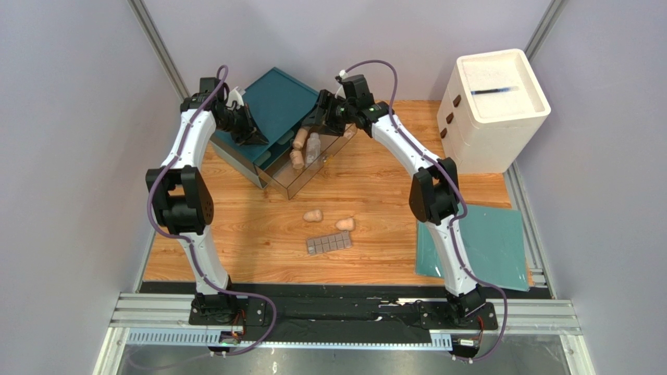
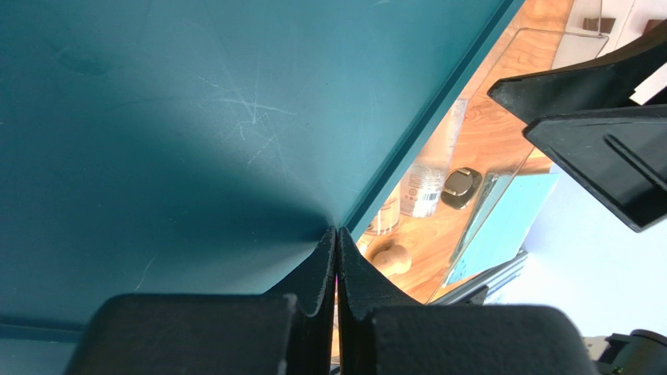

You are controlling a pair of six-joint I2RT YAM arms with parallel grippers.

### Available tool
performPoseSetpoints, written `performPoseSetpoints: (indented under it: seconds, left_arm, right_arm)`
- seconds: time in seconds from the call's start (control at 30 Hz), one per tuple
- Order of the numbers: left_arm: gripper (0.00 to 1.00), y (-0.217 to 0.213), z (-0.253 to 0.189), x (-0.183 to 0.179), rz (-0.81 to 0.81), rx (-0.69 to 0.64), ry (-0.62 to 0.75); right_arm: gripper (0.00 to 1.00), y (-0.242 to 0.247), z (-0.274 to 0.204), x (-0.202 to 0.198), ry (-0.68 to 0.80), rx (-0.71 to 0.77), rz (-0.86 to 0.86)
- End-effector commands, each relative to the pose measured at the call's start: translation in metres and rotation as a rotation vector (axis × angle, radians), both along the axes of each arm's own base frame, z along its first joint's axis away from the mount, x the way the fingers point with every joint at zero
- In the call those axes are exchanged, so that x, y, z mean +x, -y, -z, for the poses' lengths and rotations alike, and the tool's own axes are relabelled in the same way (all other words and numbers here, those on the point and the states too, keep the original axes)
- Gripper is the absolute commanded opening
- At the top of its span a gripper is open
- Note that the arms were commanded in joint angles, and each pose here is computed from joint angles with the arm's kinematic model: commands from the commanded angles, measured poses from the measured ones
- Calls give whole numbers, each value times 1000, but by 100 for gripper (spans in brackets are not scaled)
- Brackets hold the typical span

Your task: Organize the makeup

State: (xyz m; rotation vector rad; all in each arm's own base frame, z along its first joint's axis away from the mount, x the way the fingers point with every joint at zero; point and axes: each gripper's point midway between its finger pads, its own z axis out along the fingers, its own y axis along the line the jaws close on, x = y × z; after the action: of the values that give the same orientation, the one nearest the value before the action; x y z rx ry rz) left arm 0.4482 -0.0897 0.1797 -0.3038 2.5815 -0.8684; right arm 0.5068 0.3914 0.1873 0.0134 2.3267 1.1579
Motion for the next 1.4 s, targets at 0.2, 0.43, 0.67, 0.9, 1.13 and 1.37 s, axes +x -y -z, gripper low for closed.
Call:
performPoseSetpoints:
  seconds: [0.2, 0.43, 0.67, 0.9, 1.13, 1.37]
  left_arm:
    - [0, -1, 18, -8, 8, 15, -68]
    - [0, -1, 17, -6, 4, 15, -64]
    - [0, -1, 19, -7, 5, 13, -71]
    - [0, 0, 17, -6, 7, 11, -62]
    - [0, 0, 14, -4, 5, 5, -57]
    - [0, 0, 5, -5, 6, 7, -39]
  right_arm:
    - [61, 27, -95, -10, 166, 57, 68]
    - [0, 65, -94, -45, 78, 132, 74]
    - [0, 90, -38, -76, -97, 114, 36]
    - [0, 87, 20, -93, -283, 101, 22]
    - [0, 66, 44, -72, -318, 99, 5]
    - [0, 26, 30, -46, -287, 161, -32]
